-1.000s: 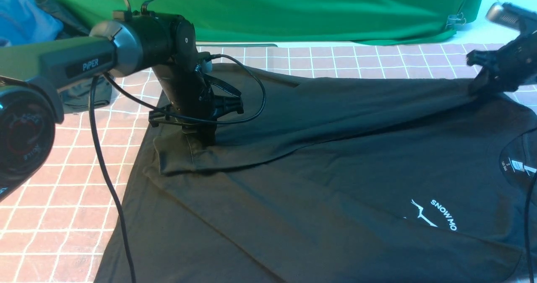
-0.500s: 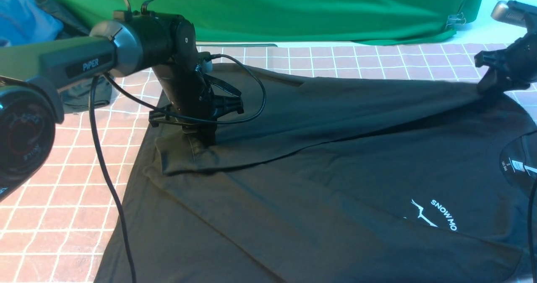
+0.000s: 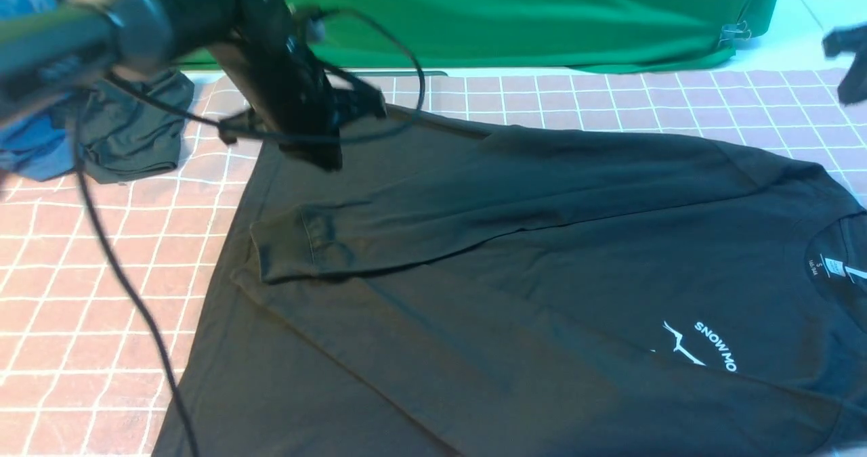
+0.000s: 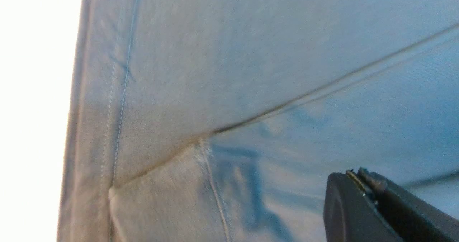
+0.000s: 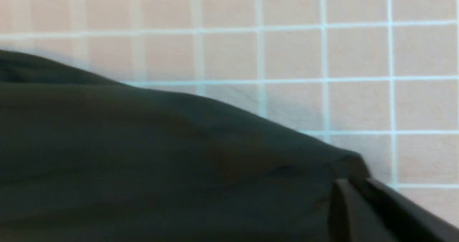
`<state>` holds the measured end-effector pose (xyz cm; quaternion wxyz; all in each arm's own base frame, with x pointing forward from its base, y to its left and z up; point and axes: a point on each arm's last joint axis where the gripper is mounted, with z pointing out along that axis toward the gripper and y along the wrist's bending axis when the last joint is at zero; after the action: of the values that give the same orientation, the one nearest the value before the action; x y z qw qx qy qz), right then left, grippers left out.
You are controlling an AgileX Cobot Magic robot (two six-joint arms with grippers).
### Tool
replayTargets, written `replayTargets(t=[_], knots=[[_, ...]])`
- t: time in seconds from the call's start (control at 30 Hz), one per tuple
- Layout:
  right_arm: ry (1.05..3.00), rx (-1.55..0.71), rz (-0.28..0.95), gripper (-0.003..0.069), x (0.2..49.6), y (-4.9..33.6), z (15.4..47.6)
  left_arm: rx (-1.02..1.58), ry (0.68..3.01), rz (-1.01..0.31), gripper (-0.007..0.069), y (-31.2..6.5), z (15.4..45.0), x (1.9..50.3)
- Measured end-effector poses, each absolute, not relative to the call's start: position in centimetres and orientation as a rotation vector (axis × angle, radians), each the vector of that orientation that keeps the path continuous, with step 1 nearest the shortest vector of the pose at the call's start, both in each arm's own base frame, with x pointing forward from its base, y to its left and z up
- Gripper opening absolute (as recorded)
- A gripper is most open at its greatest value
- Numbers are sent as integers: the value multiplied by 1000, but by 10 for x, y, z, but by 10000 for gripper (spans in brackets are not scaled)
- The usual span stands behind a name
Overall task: Fold a long-sleeved shirt over a pink coffee tablecloth.
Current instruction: 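Grasp the near edge of the shirt at its hem and shoulder corners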
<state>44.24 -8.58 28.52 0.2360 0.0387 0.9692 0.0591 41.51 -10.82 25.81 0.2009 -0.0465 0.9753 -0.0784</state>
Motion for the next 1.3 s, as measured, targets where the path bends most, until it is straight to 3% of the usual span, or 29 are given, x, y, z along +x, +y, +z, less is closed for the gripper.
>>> replayTargets(t=[0.2,0.47,0.7,0.83,1.07,1.13,1.3], knots=[[2677,-14,239,40,452,-55,273,-117,2697,-253,15,-106,277,401],[2689,-76,249,40,489,-25,194,-155,2840,-168,15,-92,233,355],[2693,-69,186,40,498,-30,164,-215,2912,-123,15,-79,217,307],[2693,-63,147,40,499,-35,178,-221,2891,-130,15,-75,227,291],[2758,-82,162,40,454,-47,276,-279,2834,-163,15,-62,255,240],[2732,-87,154,39,427,-44,306,-326,2852,-154,15,-57,250,222],[2764,-87,168,39,361,-34,328,-401,2908,-122,15,-48,231,188]])
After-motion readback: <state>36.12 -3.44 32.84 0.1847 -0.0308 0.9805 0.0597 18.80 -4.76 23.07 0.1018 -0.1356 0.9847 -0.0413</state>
